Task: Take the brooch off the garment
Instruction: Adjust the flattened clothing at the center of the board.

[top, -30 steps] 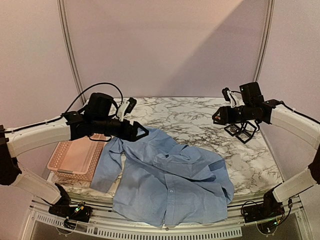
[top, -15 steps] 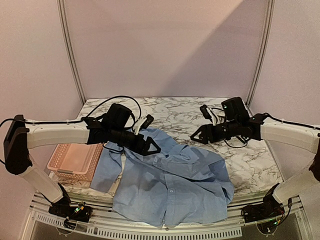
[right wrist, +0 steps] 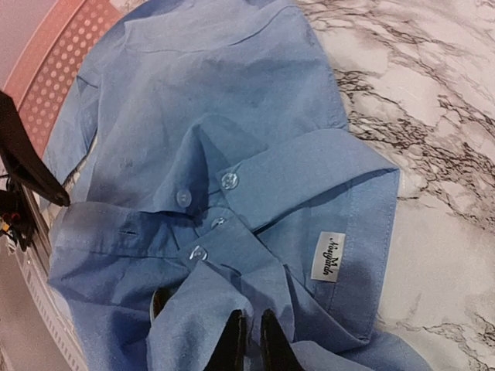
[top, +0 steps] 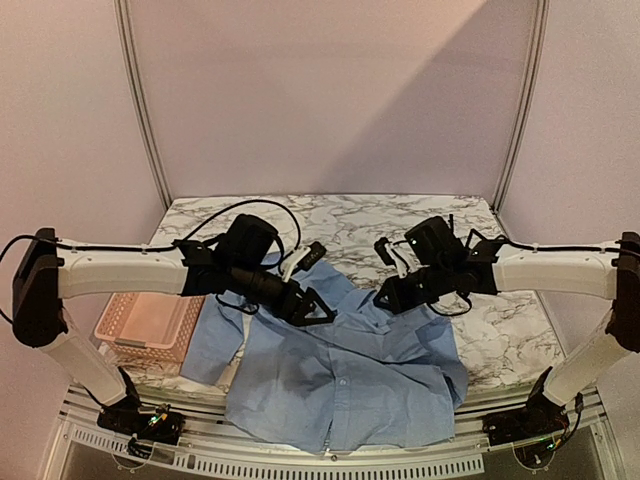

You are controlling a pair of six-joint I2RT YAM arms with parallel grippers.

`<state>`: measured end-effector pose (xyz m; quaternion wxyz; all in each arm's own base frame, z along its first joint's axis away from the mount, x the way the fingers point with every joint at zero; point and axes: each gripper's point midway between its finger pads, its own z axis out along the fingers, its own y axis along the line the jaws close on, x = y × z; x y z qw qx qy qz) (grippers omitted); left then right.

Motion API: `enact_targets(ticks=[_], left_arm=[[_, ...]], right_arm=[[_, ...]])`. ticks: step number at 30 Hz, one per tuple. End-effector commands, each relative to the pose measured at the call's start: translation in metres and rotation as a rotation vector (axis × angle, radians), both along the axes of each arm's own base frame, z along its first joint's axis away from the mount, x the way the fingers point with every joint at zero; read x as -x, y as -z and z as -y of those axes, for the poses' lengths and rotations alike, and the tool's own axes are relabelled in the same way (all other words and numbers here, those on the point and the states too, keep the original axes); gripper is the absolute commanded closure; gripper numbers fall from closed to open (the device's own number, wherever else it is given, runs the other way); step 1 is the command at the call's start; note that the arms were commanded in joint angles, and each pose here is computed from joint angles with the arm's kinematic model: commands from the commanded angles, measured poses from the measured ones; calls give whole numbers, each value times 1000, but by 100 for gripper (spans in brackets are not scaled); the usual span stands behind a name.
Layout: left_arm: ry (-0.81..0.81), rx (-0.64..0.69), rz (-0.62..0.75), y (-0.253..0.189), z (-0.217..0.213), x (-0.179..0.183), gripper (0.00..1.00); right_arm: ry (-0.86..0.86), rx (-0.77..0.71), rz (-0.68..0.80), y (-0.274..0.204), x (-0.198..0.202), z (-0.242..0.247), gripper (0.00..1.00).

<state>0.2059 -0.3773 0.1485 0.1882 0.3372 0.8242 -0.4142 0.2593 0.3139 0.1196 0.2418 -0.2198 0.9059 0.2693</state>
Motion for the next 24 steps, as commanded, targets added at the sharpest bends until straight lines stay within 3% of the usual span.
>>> enact_targets(ticks=[1,8,14,19,24], left_arm=[[59,30,-29,-1,13,10,15],[60,-9,-14,5,14,12,15],[15,-41,38,3,12,6,14],[-128,-93,10,16,12,-2,12],[-243,-196,97,37,9,-5,12]], right_arm=[[-18,65,-13,11,24,-3,99],[0,16,-115,40,70,-3,100],[43,-10,-161,60,86,-7,100],[61,-25,-181,73,97,-8,100],[77,-59,-198,82,109,-7,100]])
